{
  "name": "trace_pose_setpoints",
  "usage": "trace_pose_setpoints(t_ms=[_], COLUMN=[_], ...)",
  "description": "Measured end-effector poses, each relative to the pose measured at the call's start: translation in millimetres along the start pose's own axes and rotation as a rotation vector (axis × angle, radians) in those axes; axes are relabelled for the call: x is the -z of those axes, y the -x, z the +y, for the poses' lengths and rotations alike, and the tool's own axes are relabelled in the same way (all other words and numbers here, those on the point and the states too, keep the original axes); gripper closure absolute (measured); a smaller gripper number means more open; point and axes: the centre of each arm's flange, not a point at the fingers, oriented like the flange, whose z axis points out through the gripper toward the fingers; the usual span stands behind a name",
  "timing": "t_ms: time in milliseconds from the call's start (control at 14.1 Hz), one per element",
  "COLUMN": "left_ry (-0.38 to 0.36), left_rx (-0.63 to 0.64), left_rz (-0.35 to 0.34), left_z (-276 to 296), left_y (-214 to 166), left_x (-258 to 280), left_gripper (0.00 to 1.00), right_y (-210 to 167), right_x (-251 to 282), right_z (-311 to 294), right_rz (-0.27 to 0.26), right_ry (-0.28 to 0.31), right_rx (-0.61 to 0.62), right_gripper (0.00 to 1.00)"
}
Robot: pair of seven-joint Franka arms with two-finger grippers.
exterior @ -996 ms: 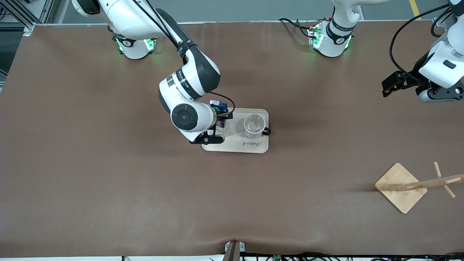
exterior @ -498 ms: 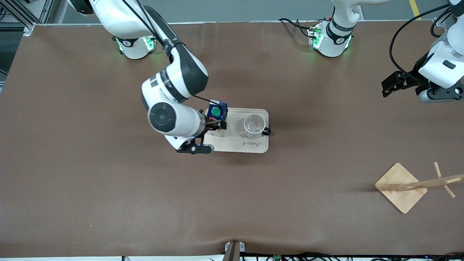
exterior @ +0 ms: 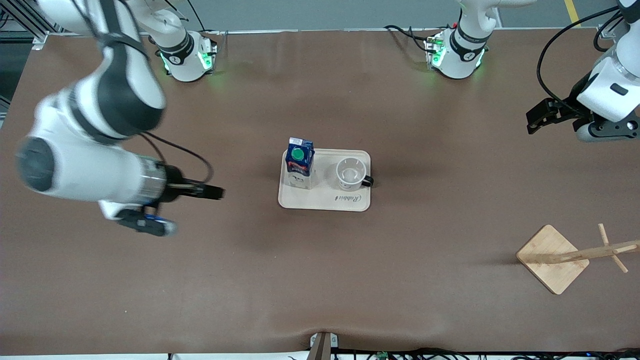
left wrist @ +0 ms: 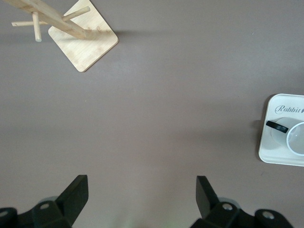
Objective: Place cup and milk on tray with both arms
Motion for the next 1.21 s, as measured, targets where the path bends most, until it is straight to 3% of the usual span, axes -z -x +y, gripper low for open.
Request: trace_pose_setpoints(t_ms=[142,285,711,996,1209], left_ry=[0.0,0.0,0.0,0.0,-0.001], left_rx=[0.0,0.0,-0.002,-0.002,-0.002], left_rz=[0.0,-0.001,-0.002,-0.001,-0.004], left_z=[0.0,0.0,0.3,0.6,0.5], left_y=[0.0,0.0,0.1,0.1,0.4], left_x=[-0.2,-0.5,-0.7,-0.7,-0.9], left_gripper=[0.0,0.0,0.0,0.0,0.0], right_y=[21.2,43.8,93.0,93.1,88.3], right_x=[45.3,76.4,124.1,136.5,136.0], right_z=[37.0,63.7,158.2,218.7,234.7], right_rz=[0.015,0.037,0.127,0.102,0.095], right_ry=[0.069,0.091,0.214,0.218,0.217], right_rx=[-0.034,-0.053,-0.013,0.18,0.217], right_gripper=[0.0,0.0,0.0,0.0,0.0])
